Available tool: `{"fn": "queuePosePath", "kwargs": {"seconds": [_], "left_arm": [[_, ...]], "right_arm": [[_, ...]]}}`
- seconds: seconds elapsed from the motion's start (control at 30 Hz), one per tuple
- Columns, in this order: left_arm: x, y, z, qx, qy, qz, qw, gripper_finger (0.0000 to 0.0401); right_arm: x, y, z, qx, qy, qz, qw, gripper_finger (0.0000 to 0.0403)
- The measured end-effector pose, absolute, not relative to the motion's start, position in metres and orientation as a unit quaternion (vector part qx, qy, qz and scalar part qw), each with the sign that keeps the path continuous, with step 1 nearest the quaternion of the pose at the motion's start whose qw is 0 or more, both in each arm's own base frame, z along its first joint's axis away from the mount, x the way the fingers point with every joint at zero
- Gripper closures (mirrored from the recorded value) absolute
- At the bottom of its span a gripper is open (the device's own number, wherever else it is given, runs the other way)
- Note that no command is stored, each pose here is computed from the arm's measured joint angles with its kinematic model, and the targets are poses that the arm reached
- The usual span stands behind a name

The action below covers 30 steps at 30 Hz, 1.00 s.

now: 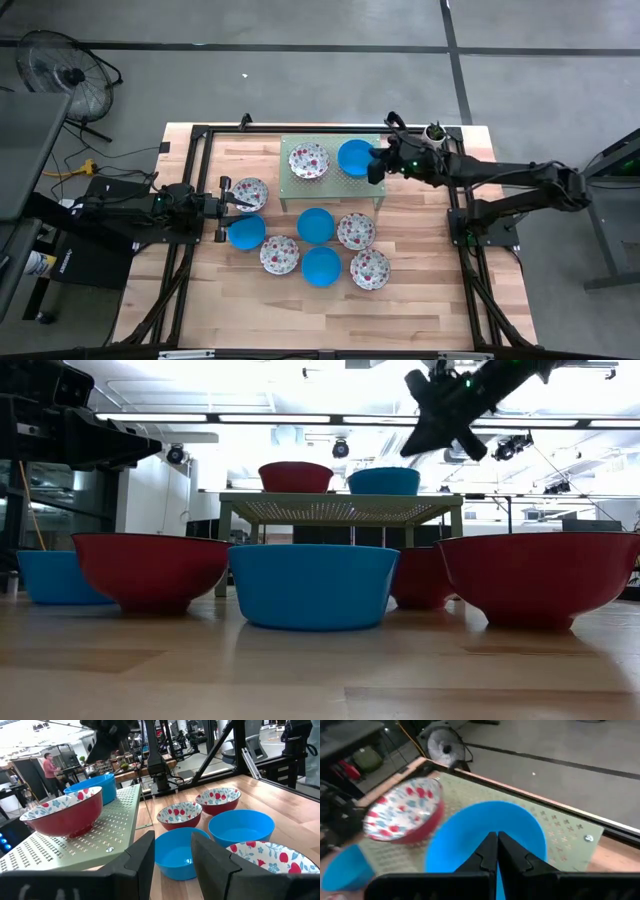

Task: Pick & Place Mini bowls
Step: Stack the light blue bowl on the light blue bowl on the shelf, then stack the red patterned bowl on the red patterned bowl on the shelf

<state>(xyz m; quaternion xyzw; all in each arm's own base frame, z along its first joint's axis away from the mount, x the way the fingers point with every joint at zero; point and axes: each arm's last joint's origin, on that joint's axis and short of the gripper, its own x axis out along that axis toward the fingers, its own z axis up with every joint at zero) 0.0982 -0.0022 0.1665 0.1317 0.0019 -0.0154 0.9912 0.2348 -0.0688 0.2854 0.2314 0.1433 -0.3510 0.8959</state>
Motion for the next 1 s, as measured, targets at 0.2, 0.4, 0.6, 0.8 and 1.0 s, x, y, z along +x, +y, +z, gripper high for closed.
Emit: {"fn": "queuePosePath", "kwargs": {"seconds": [0.2,0.4,0.6,0.8,1.0], "left_arm": [[0.098,-0.002,0.166,0.132,0.002,-0.015,0.991,0.0277],[0.098,-0.002,0.167,0.132,0.002,-0.015,0.991,0.0277],[0.098,-0.002,0.167,0.132,0.002,-0.015,0.991,0.0277],[0.098,-0.002,0.167,0.132,0.002,-0.015,0.991,0.0277],[0.098,-0.002,0.167,0.132,0.002,-0.015,0.991,0.0277]], "right_arm": [[0.232,-0.051,0.310,0.276,0.200,-0.342,0.875,0.0403],[0.221,-0.024,0.317,0.362,0.281,-0.326,0.827,0.0403],[0.212,0.008,0.308,0.413,0.379,-0.282,0.779,0.0403],[0.209,0.037,0.294,0.417,0.465,-0.265,0.735,0.0403],[0.215,0.066,0.276,0.391,0.538,-0.248,0.704,0.0403]]}}
